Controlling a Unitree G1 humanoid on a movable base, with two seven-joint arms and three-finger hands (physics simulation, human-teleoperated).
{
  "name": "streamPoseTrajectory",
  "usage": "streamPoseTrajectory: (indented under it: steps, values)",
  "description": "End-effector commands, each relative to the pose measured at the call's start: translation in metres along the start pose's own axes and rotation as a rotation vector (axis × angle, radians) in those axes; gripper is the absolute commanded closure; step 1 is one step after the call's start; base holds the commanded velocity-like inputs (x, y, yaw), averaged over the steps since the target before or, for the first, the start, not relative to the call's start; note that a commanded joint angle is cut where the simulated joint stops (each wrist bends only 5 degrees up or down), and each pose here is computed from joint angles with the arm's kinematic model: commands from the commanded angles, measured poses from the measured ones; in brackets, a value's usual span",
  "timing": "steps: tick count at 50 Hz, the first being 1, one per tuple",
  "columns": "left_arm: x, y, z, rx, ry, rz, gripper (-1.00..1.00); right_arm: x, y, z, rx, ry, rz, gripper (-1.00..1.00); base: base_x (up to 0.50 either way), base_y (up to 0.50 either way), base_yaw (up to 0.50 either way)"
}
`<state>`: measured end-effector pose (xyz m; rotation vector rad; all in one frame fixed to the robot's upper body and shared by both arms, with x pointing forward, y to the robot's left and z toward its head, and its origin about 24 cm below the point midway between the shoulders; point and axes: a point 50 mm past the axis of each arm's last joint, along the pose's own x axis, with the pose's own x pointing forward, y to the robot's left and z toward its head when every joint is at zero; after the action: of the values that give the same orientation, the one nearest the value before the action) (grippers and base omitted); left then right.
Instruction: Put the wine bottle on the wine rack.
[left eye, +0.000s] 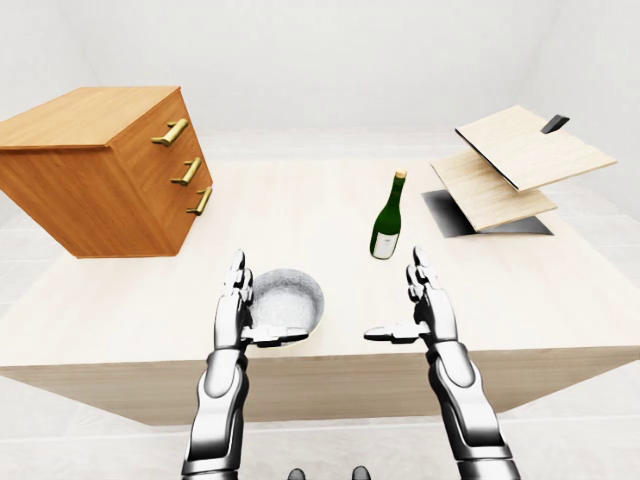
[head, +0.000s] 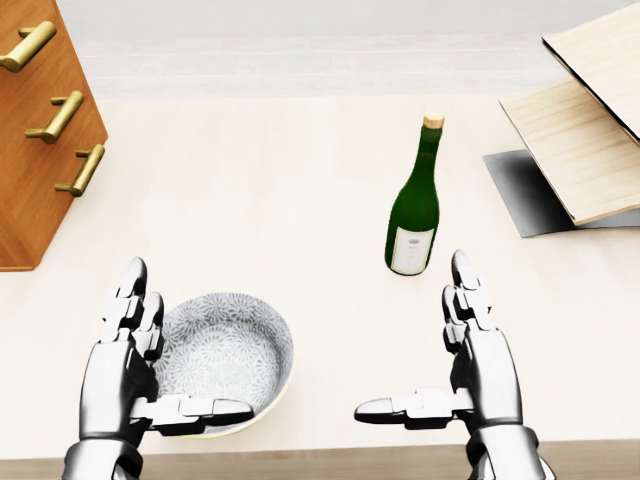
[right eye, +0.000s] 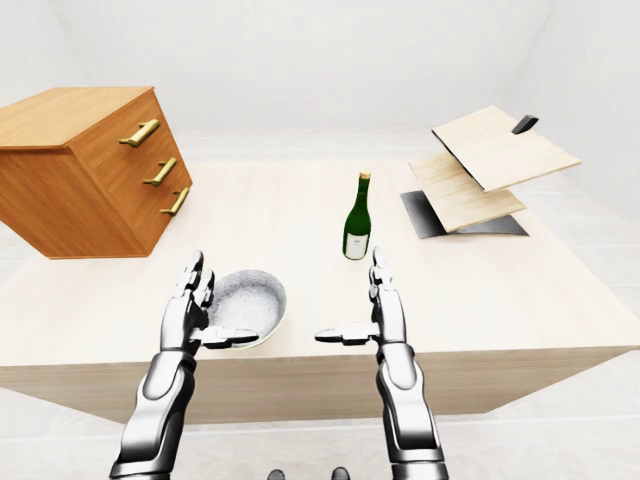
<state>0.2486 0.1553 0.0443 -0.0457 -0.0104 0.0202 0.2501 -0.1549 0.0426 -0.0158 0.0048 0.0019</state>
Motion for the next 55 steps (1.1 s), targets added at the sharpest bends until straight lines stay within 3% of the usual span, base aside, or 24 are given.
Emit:
streamPoseTrajectory:
  steps: [1, 8, 11, 16, 21, 26, 38, 46, 55]
  values:
    - [0.001, 0.002, 0.0, 0.041, 0.014, -0.025, -1.0, -0.002, -0.005, 0.001, -0.004, -0.007, 0.01, -1.0, 0.0, 0.0, 0.0]
    - [-0.004, 0.001, 0.011, 0.033, -0.005, -0.03, -1.0, -0.009, -0.007, 0.011, -0.06, -0.024, 0.01, -1.0, 0.0, 0.0, 0.0]
    - [-0.007, 0.001, 0.02, 0.09, -0.053, -0.029, -1.0, -0.011, -0.008, 0.018, -0.053, -0.038, 0.011, -1.0, 0.0, 0.0, 0.0]
    - [-0.008, 0.0, 0.022, 0.067, -0.047, -0.051, -1.0, -0.012, -0.01, 0.026, -0.061, -0.07, 0.012, -1.0, 0.0, 0.0, 0.0]
    - [-0.014, 0.003, 0.05, 0.069, -0.167, -0.052, -1.0, -0.015, -0.008, 0.04, -0.055, -0.13, 0.035, -1.0, 0.0, 0.0, 0.0]
    - [-0.021, 0.002, 0.064, 0.075, -0.224, -0.068, -1.0, -0.017, -0.009, 0.043, -0.05, -0.142, 0.024, -1.0, 0.0, 0.0, 0.0]
    - [-0.036, 0.004, 0.109, 0.074, -0.43, -0.067, -1.0, -0.03, -0.015, 0.083, -0.047, -0.319, 0.009, -1.0, 0.0, 0.0, 0.0]
    - [-0.04, 0.001, 0.115, 0.073, -0.457, -0.074, -1.0, -0.033, -0.016, 0.088, -0.041, -0.341, 0.007, -1.0, 0.0, -0.02, 0.0]
    - [-0.041, 0.001, 0.113, 0.064, -0.45, -0.078, -1.0, -0.032, -0.015, 0.083, -0.048, -0.317, 0.013, -1.0, 0.0, -0.43, 0.0]
